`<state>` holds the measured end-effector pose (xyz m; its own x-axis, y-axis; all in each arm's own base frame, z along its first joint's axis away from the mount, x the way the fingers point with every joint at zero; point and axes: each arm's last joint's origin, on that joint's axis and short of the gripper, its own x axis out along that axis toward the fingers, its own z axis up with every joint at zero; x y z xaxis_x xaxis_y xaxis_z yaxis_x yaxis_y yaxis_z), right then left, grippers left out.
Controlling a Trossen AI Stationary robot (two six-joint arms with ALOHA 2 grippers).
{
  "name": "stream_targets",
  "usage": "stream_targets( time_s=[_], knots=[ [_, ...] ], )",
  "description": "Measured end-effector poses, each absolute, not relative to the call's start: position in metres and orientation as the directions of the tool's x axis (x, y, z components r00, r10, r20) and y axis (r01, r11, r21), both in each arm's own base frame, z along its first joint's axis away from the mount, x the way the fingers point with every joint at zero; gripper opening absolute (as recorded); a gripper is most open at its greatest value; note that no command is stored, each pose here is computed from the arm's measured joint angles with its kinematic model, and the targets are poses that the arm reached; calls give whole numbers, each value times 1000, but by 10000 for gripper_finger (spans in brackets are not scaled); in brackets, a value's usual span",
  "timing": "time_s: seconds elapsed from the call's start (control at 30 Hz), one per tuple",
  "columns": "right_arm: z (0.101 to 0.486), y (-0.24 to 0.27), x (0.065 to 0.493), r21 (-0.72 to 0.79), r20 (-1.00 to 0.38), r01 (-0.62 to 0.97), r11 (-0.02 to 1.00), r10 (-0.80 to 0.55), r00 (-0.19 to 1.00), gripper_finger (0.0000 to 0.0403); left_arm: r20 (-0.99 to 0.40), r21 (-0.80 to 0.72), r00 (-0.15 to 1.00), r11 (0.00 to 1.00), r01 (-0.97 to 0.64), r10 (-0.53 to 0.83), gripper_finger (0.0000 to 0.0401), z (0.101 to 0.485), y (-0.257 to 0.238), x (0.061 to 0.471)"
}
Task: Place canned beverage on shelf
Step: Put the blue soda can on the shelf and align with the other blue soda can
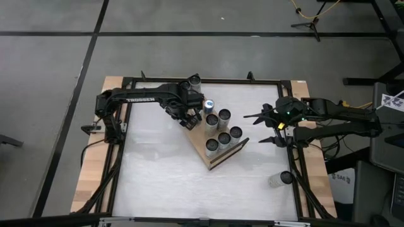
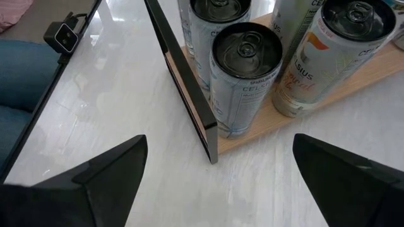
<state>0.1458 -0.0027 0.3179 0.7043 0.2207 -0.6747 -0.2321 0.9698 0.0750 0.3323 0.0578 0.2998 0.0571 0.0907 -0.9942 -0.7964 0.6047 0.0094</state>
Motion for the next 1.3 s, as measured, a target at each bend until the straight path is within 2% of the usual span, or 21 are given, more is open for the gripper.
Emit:
stream_targets(
  time_s=[0.33, 0.6, 1.3],
  knots=[
    [318, -3, 146, 75, -675, -232, 970, 221, 704, 392, -996, 27, 36, 658, -752, 82, 216, 291, 64, 337],
    [318, -3, 146, 75, -675, -232, 970, 221, 704, 392, -996, 20, 51, 741, -672, 74, 244, 290, 65, 339],
    [318, -3, 146, 75, -676, -232, 970, 221, 703, 392, -991, 30, 79, 740, -672, 112, 251, 291, 67, 342]
  ],
)
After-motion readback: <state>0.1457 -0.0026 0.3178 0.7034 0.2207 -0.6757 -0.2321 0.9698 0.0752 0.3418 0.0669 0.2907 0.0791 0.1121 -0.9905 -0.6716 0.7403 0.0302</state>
